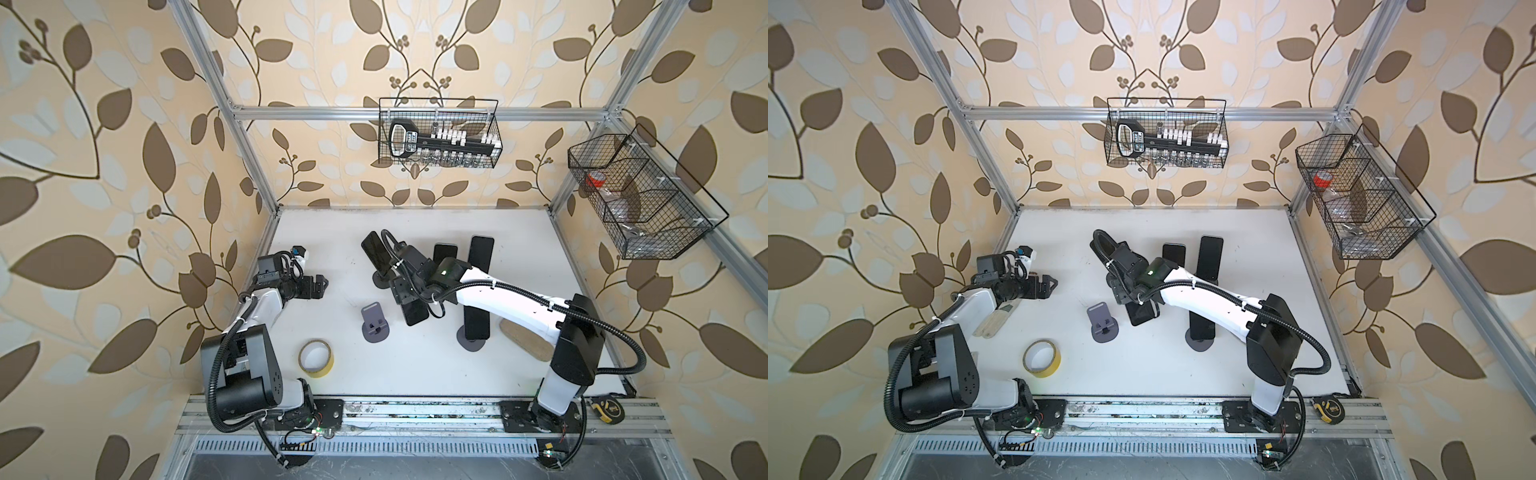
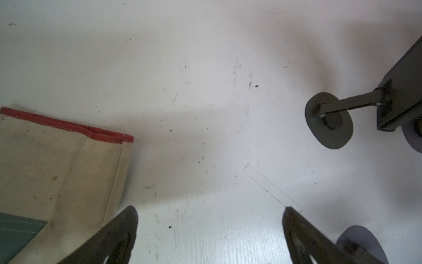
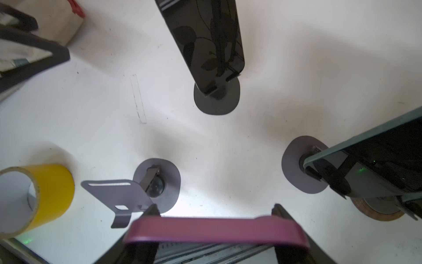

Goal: Remove the phone from the phone stand
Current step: Remove the phone from the phone stand, then place the phone at the bottom-center of the table.

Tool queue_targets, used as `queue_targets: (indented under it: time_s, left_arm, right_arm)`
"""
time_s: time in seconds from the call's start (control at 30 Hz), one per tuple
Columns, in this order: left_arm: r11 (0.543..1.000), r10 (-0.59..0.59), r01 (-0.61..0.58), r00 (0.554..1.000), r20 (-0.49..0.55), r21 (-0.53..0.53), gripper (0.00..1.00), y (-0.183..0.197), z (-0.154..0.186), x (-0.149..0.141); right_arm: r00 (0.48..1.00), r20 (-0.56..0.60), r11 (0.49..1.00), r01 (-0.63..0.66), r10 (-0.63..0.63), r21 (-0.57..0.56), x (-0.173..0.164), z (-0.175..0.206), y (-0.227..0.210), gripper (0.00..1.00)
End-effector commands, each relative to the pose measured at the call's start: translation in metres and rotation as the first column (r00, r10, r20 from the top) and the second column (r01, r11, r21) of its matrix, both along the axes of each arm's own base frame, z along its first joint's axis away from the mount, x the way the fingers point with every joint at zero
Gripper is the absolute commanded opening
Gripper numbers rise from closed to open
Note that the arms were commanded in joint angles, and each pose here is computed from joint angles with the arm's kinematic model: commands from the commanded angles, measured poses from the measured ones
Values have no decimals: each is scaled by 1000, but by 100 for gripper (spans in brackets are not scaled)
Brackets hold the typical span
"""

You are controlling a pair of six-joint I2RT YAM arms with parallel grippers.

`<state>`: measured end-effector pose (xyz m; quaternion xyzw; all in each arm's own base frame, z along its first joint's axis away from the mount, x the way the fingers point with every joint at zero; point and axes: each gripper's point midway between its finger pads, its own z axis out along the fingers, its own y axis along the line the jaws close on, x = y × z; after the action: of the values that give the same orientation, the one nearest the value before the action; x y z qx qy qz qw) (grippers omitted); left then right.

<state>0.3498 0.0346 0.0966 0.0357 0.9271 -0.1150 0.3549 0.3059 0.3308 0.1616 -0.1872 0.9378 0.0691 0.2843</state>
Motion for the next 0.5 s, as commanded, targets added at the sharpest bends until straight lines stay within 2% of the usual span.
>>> queue_targets:
  time_s: [0.0, 0.47]
  left_arm:
    - [1000, -26, 26, 999, 30, 3, 99, -2, 11, 5]
    - [1000, -30, 30, 999, 26, 1, 99, -3, 10, 4]
  right_arm:
    - [999, -33, 999, -37, 36, -26, -17, -2, -8, 68]
    - [980, -181, 994, -90, 78, -58, -58, -60, -18, 67]
